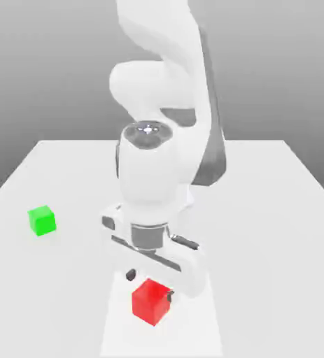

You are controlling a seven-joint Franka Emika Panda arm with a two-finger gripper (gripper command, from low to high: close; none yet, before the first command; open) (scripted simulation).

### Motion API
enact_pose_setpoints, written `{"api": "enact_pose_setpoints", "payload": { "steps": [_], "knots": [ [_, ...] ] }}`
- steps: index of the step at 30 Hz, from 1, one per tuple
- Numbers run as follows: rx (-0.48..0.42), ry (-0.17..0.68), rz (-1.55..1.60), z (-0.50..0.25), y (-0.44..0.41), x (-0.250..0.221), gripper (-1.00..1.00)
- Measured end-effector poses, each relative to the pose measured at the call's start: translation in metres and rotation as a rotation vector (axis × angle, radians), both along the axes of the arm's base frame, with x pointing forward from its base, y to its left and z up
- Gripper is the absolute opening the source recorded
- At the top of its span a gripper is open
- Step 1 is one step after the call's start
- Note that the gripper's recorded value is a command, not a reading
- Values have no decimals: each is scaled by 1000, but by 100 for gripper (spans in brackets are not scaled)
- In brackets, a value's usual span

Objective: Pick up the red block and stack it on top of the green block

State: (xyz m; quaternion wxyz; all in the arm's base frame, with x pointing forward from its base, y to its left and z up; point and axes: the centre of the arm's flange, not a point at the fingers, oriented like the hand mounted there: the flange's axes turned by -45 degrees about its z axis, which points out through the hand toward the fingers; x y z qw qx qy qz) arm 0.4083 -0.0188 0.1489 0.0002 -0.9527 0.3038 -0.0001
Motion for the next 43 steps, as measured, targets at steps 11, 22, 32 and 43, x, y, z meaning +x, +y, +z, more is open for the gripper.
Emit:
{"api": "enact_pose_setpoints", "payload": {
  "steps": [11,22,32,43],
  "knots": [
    [0,-1,-1,35,0,1,-100],
    [-45,17,-70,87,-190,-99,-100],
    [-3,3,-113,95,-283,-273,-100],
    [3,-3,-78,33,-280,-272,100]
  ]
}}
